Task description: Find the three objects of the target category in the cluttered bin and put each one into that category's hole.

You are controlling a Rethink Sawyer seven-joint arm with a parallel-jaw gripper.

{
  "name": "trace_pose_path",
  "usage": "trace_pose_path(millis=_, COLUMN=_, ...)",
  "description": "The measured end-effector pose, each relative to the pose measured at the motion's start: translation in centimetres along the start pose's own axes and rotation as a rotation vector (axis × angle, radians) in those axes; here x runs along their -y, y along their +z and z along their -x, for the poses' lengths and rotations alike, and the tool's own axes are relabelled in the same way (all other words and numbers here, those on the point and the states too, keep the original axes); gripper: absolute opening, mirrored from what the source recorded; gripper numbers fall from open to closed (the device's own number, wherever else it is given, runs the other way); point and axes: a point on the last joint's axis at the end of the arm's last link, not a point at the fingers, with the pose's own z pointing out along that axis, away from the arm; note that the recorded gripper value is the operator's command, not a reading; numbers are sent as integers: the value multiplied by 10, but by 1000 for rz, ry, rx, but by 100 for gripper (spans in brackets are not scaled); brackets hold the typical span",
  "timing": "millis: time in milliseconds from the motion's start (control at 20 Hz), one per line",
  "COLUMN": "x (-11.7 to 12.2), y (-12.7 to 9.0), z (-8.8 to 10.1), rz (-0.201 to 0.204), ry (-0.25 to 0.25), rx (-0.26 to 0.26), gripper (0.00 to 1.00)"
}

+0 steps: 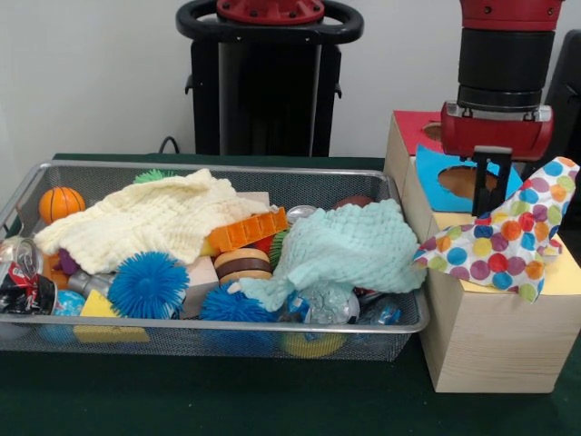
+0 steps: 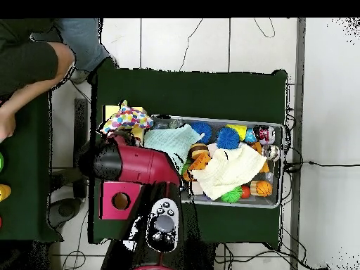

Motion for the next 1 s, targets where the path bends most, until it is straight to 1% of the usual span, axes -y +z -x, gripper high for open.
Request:
trace_pose_path(millis=200, x=-9, y=-4, z=-3, rz=7, ry=-10, rx=4, gripper=0)
trace_pose_path(millis=350, x=-17, y=-11, z=-3, rz=11, ry=-20, rx=13, gripper=0)
trace_pose_path(millis=450, x=-23, y=-24, z=-3, rz=15, ry=-29, rx=14, gripper=0)
trace_pose_path(millis=600, x=-25, y=-35, z=-3, rz=14, ry=-34, rx=8, gripper=0)
trace_pose_path(millis=650, x=-25, y=-44, z=-2, rz=11, ry=-35, rx=-2, gripper=0)
trace_pose_path(millis=800, x=-24, y=-61, z=-1, rz=7, ry=-35, rx=-24, gripper=0)
trace_pose_path(millis=1000, x=-21, y=-74, z=0, rz=0, ry=-31, rx=-41, gripper=0)
